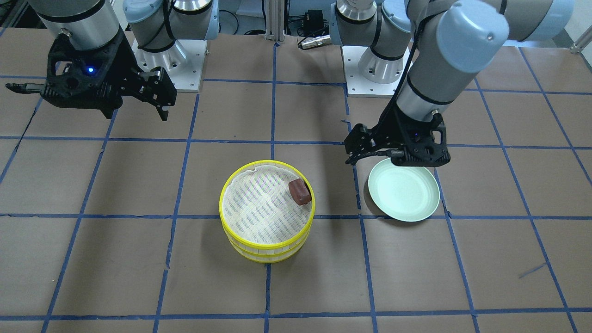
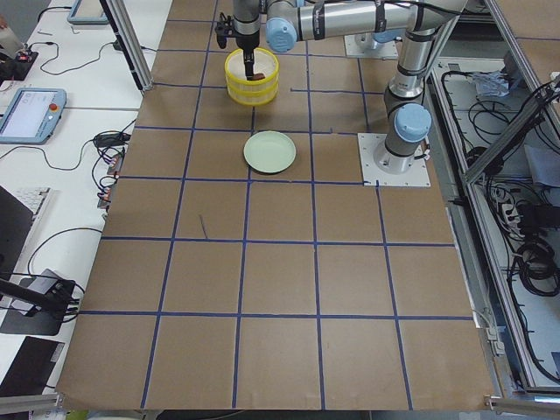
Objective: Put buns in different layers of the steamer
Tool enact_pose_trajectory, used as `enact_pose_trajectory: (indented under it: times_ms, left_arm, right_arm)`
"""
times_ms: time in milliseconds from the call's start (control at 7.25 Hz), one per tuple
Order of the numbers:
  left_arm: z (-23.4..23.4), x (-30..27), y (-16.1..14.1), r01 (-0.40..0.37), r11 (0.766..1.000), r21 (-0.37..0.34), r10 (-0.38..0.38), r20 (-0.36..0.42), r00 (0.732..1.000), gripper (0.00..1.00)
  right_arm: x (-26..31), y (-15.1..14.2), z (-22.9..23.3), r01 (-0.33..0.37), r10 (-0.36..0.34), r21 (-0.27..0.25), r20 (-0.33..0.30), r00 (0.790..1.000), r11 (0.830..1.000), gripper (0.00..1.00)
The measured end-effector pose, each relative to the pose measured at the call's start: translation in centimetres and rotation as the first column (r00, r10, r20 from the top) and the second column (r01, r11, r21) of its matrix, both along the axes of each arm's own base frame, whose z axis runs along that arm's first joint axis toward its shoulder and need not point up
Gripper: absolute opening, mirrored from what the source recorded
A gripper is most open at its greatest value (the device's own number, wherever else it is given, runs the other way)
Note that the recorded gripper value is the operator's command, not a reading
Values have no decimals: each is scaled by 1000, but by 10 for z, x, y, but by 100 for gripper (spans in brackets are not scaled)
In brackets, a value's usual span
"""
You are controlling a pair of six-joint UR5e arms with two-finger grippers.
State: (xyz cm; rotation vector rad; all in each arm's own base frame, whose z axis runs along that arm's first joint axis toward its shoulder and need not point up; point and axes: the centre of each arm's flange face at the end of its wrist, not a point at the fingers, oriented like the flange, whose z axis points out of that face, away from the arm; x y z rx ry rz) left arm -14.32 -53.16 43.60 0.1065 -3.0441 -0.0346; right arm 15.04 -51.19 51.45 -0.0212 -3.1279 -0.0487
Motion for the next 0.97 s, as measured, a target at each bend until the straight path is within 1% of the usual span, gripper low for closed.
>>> enact_pose_trajectory:
  times_ms: [138,276,414,690,966]
  left_arm:
    - [23,13,22,17,999,32,-18,53,998,100]
    - [38,21,40,27,998,54,-31,79,996,100]
    - [42,25,50,28,997,72,-34,81,996,100]
    - [40,28,54,23,996,86,-28,56,998,100]
    - [46,41,51,18,997,74,-22,51,998,100]
  right_arm:
    - [-3,1,-2,9,-9,12,0,1000,1000,100]
    - [-5,2,-4,18,-18,20,-4,1000,1000,100]
    - [-7,3,-8,24,-24,28,-8,1000,999,100]
    - [-7,4,-13,27,-27,28,-6,1000,999,100]
    - [-8,4,-13,28,-28,20,-7,1000,999,100]
